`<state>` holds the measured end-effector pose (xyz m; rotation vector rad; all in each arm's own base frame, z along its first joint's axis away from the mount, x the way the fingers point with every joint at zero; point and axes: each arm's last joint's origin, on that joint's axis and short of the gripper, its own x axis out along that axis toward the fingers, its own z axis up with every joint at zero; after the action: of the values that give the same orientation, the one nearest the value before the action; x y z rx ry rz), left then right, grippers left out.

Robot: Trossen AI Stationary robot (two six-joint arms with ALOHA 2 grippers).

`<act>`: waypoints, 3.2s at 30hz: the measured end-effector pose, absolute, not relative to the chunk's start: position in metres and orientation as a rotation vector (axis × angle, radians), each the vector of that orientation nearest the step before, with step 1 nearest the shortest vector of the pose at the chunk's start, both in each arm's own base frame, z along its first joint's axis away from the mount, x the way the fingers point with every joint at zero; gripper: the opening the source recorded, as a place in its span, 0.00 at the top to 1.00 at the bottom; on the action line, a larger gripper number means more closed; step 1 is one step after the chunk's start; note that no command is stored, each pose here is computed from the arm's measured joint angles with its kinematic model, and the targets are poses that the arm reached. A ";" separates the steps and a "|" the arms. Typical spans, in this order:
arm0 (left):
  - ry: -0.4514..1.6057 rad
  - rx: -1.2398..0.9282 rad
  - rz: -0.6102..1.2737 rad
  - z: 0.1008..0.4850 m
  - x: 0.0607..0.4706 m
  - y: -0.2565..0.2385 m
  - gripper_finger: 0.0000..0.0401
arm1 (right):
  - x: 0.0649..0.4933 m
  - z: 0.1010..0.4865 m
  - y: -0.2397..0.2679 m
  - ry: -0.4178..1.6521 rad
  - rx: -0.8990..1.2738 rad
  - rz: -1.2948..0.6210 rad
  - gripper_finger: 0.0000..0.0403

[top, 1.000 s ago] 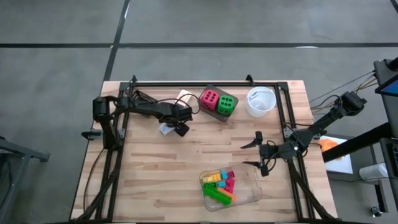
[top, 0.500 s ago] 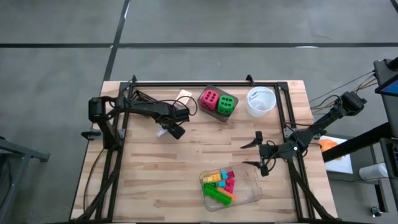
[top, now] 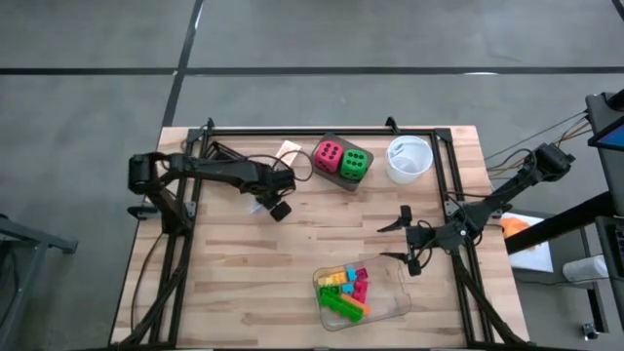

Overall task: Pick & Place Toys
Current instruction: Put the blue deck of cards into the top left black bin, then put the yellow deck of cards into the top left black bin

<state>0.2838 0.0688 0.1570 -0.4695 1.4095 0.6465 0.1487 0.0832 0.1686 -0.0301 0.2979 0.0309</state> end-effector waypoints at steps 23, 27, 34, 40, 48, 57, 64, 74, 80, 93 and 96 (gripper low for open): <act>0.362 -0.183 1.237 0.195 0.178 0.074 0.85 | 0.162 0.161 0.090 0.334 -0.095 -0.010 0.25; 0.363 -0.159 1.361 0.194 0.165 0.086 0.85 | 0.164 0.164 0.092 0.329 -0.098 -0.008 0.25; 0.444 -0.299 1.386 0.172 0.143 0.109 0.85 | 0.164 0.165 0.092 0.327 -0.097 -0.008 0.25; 0.480 -0.429 1.339 0.152 0.130 0.114 0.85 | 0.164 0.165 0.092 0.326 -0.096 -0.008 0.25; 0.467 -0.435 1.330 0.154 0.131 0.115 0.45 | 0.164 0.165 0.092 0.326 -0.097 -0.008 0.25; 0.401 -0.421 1.308 0.178 0.141 0.122 0.12 | 0.164 0.165 0.092 0.327 -0.097 -0.008 0.25; 0.280 -0.459 1.076 0.203 0.158 0.127 0.10 | 0.164 0.164 0.092 0.330 -0.106 -0.007 0.25; 0.352 -0.509 0.917 0.202 0.215 0.132 0.42 | 0.165 0.165 0.091 0.325 -0.114 -0.014 0.25; 0.487 -0.481 0.919 0.195 0.258 0.154 0.87 | 0.165 0.165 0.091 0.325 -0.112 -0.014 0.25; 0.947 -0.546 0.913 0.166 0.307 0.209 1.00 | 0.165 0.164 0.091 0.328 -0.094 -0.018 0.25; 0.992 -0.581 0.870 0.157 0.311 0.211 1.00 | 0.165 0.164 0.091 0.329 -0.094 -0.018 0.25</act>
<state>0.3110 0.2109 0.1568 -0.5809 0.9918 0.8698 0.1646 0.0910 0.1643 -0.0940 0.3287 -0.0175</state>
